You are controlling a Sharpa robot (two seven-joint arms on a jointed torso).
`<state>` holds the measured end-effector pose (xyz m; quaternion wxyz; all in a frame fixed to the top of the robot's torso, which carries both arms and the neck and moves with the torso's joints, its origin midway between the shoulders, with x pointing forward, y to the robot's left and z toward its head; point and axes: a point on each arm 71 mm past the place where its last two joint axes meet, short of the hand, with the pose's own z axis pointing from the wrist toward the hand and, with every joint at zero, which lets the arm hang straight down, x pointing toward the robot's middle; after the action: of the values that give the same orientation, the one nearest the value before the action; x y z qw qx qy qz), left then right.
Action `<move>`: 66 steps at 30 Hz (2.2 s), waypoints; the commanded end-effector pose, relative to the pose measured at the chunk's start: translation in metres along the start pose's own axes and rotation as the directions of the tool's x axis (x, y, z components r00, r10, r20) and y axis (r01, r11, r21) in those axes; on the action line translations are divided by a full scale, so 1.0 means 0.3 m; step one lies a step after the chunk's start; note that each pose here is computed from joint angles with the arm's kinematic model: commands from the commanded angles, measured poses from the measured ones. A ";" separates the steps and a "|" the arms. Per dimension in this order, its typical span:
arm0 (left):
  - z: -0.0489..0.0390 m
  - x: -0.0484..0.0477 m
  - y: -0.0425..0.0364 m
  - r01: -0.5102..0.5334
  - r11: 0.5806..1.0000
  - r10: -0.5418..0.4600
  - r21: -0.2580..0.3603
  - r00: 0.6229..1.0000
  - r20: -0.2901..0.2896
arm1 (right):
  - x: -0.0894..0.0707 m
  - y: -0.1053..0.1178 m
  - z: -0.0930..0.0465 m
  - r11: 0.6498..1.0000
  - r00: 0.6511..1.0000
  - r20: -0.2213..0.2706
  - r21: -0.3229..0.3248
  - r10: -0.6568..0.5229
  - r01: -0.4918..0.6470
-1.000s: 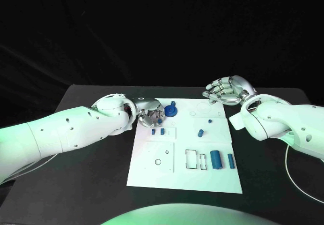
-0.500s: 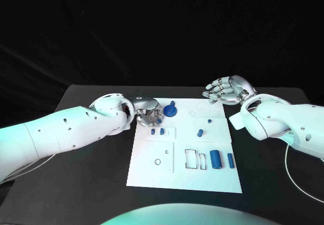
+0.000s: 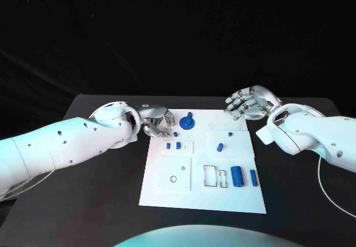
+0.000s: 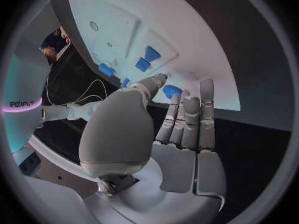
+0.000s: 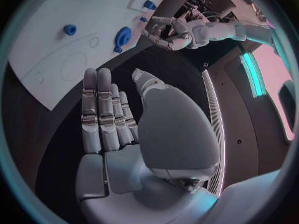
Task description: Assemble the parts on the task board
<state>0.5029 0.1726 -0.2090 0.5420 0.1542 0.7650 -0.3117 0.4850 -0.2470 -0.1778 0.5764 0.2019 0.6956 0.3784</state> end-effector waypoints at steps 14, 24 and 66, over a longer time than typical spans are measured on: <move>-0.138 -0.089 0.053 0.820 0.555 -0.831 0.143 0.539 0.135 | 0.035 -0.004 -0.037 0.794 0.781 -0.159 -0.206 -0.603 0.571; -0.191 -0.108 0.060 0.915 0.311 -0.949 0.257 0.286 0.129 | 0.059 -0.008 -0.058 0.671 0.656 -0.149 -0.226 -0.740 0.706; -0.208 -0.110 0.066 0.922 0.281 -0.958 0.267 0.255 0.128 | 0.183 -0.046 -0.040 0.665 0.632 -0.208 -0.232 -0.747 0.710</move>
<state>0.4817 0.2335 -0.1722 0.3428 -0.3412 0.6045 -0.6329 0.4668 -0.2229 -0.2123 0.6071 -0.1797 0.7513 0.1862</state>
